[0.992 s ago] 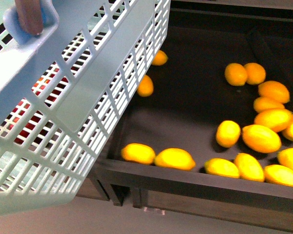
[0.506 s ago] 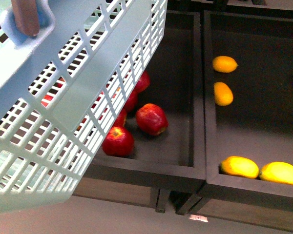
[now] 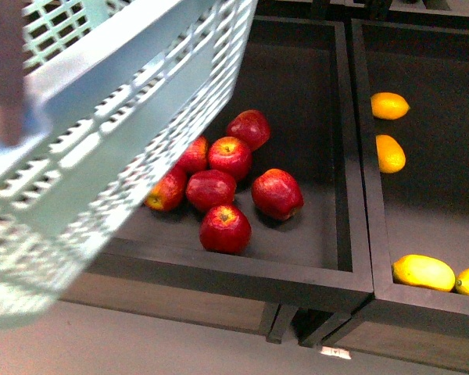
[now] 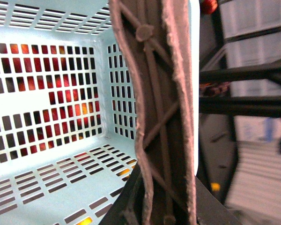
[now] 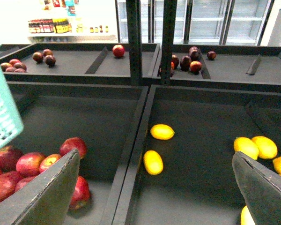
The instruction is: Pick lemon and mango into basket
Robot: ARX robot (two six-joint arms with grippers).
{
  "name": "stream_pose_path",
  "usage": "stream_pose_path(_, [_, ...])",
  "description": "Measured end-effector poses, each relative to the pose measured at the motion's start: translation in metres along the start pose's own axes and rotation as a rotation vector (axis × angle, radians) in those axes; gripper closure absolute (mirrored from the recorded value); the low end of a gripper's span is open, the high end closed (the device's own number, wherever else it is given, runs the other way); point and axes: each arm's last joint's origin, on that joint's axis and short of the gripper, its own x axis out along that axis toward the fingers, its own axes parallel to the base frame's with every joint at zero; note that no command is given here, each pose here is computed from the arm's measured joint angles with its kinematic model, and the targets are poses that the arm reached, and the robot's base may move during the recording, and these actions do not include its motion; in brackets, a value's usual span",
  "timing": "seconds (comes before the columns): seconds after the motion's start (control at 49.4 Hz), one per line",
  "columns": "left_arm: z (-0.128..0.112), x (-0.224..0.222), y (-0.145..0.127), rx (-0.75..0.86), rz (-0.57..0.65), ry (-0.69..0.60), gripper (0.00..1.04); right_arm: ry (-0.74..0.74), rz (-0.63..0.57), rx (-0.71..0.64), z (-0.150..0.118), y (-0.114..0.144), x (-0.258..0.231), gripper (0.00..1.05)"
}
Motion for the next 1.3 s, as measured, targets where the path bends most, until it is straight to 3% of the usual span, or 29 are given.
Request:
stream_pose_path(0.081, [-0.008,0.023,-0.02,0.198,0.028,0.007,0.99,0.0,-0.003,0.0,0.0,0.0,0.0,0.09])
stream_pose_path(0.182, [-0.029,0.059,-0.042,0.292,0.039,0.053,0.99,0.0,-0.003,0.0,0.0,0.0,0.0,0.09])
stream_pose_path(0.486, [-0.108,0.11,-0.104,0.342,-0.102,0.367,0.99,0.0,-0.003,0.0,0.0,0.0,0.0,0.09])
stream_pose_path(0.729, [-0.156,0.11,-0.119,0.372,-0.197,0.56,0.99,0.0,-0.003,0.0,0.0,0.0,0.0,0.09])
stream_pose_path(1.033, [-0.181,0.098,-0.122,0.413,-0.247,0.627,0.99,0.0,-0.003,0.0,0.0,0.0,0.0,0.09])
stream_pose_path(1.296, [-0.177,0.101,-0.121,0.422,-0.244,0.607,0.99,0.0,-0.003,0.0,0.0,0.0,0.0,0.09])
